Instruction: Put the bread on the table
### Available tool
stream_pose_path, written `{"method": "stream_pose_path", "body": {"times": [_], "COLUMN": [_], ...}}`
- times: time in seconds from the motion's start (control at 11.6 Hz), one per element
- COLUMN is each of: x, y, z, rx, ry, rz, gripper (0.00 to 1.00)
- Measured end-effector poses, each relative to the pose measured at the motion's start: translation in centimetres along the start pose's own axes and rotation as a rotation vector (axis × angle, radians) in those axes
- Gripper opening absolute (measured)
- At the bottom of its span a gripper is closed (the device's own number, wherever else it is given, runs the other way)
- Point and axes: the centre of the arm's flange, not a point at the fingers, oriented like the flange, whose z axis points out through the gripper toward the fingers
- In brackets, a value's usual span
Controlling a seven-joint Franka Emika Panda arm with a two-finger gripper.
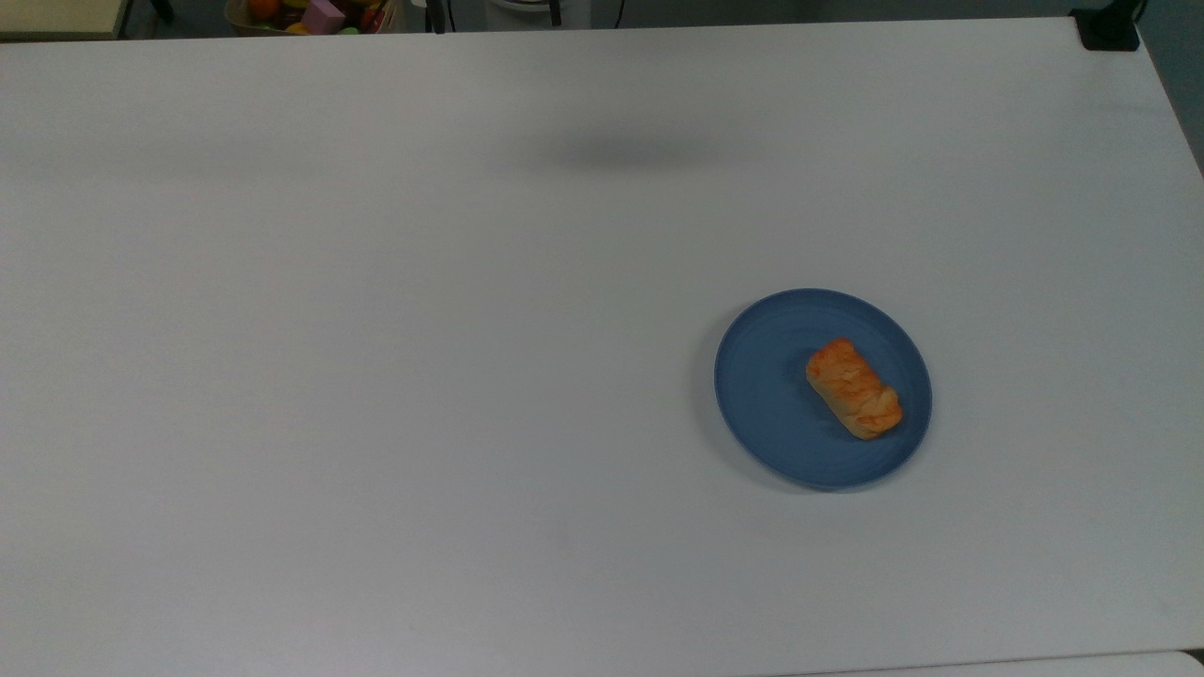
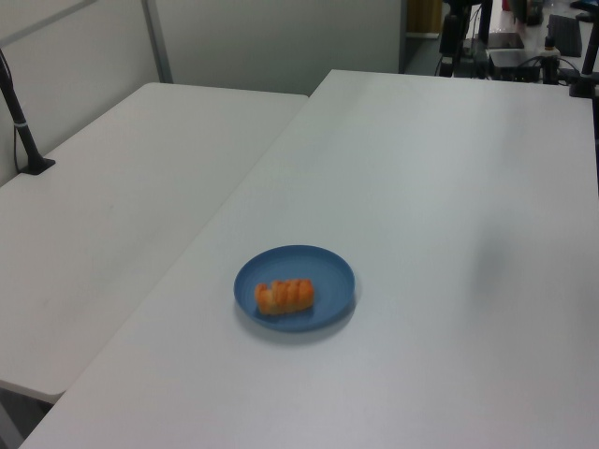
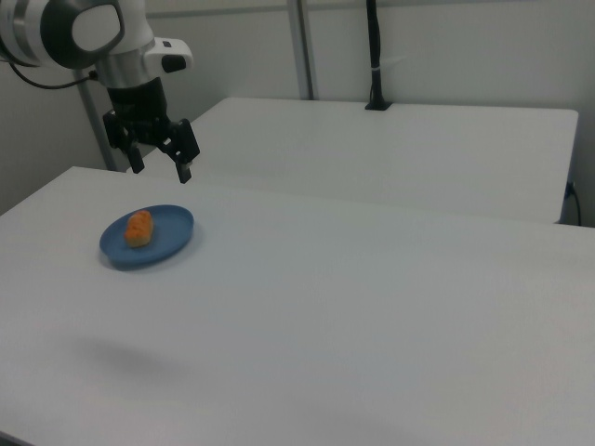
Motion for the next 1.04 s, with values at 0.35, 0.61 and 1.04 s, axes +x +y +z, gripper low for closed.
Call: {"method": "stream_pose_path", "body": {"times": [0.35,0.61,1.04], "x": [0.5,2.2,8.0], "y": [-3.3,-6.3,-13.9], "z": [1.7,3.6,5.6], "rx": [0.006,0.011,0.027], "ry": [-0.030,-0.042,0.032], "rz": [-0.059,-0.111,-0.225], "gripper": [1.00,1.00,1.00]}}
